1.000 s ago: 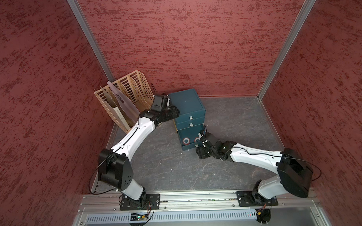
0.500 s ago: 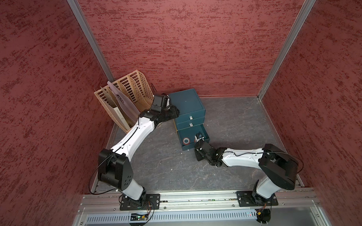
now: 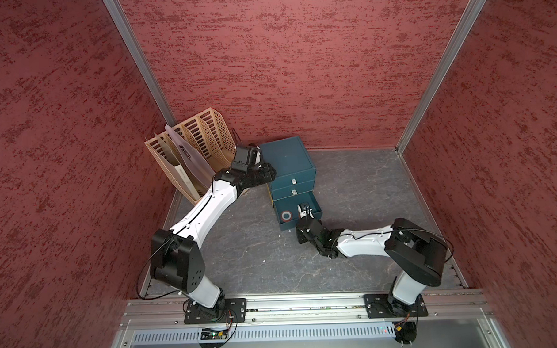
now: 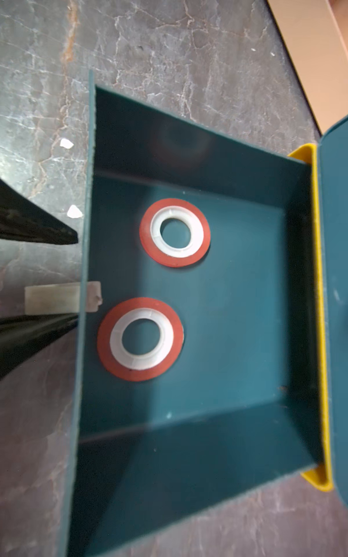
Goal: Place the transparent tape into the drawer according to color
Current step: Close the drawer in the storage box.
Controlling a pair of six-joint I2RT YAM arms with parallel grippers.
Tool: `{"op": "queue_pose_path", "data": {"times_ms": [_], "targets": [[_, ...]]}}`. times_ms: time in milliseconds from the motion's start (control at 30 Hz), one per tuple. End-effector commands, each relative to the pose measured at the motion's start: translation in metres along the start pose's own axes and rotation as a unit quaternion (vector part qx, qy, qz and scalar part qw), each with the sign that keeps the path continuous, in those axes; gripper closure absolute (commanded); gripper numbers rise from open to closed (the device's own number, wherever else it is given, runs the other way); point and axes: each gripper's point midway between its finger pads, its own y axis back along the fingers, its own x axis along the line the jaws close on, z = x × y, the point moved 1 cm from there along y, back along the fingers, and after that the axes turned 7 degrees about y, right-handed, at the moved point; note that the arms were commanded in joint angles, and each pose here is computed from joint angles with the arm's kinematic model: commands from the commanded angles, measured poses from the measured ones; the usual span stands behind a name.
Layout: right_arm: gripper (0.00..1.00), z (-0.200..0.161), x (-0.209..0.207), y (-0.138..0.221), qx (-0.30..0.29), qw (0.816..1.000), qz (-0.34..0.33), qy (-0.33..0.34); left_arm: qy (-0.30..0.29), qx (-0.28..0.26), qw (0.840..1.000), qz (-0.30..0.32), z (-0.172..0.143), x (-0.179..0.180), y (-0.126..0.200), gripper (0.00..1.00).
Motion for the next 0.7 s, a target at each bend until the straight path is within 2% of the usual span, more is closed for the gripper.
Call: {"op": "queue_pose_path", "data": {"times_ms": [0, 667], "targets": [[0.58, 0.023, -0.001, 0.000, -0.045, 0.999, -0.016, -0.001, -0.010, 0.009, 1.000, -0.001, -0.002, 0.001, 0.005, 0.53], [0.53, 0.063, -0.007, -0.021, -0.096, 0.995, -0.032, -0.004, -0.019, 0.020, 1.000, -0.008, -0.005, -0.002, 0.006, 0.53]]}}
